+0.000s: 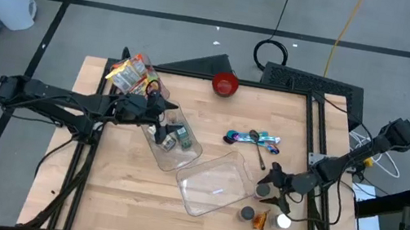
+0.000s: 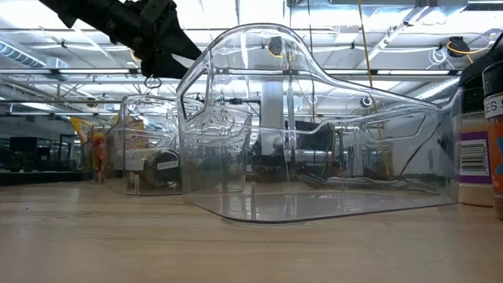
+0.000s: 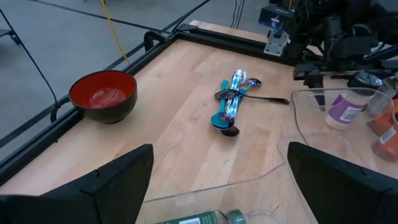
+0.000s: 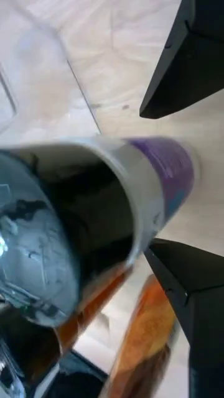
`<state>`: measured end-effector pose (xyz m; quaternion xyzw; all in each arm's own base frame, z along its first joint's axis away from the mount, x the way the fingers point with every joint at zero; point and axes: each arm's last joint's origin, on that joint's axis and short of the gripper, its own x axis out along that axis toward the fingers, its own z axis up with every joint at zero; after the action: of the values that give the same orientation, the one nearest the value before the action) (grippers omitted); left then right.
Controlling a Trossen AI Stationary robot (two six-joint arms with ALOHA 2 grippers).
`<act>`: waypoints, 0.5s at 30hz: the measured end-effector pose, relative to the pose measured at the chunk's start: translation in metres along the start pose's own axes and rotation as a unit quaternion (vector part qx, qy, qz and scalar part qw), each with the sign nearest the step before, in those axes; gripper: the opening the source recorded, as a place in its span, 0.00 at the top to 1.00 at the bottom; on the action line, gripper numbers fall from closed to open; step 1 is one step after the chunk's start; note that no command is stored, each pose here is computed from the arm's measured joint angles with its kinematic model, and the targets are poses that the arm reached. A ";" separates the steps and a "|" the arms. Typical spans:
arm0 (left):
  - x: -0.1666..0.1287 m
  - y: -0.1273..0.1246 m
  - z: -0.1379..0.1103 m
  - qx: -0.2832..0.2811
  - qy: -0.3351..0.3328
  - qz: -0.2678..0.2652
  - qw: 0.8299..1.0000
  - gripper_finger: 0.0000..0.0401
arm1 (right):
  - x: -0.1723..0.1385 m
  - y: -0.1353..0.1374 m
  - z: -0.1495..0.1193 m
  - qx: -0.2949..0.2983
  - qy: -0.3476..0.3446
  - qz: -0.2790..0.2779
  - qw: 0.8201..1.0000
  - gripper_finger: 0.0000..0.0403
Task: Pick & Place Food Item
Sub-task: Put the purple seasoning bottle into the middle transparent bin
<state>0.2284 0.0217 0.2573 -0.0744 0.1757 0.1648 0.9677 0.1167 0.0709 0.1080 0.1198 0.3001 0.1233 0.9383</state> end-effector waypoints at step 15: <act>0.000 0.000 0.000 0.000 0.000 0.000 1.000 0.06 | 0.000 0.001 0.004 -0.033 -0.024 -0.003 0.999 0.51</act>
<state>0.2285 0.0217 0.2574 -0.0744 0.1752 0.1646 0.9678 0.1190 0.0714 0.1114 0.0911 0.2734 0.1276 0.9490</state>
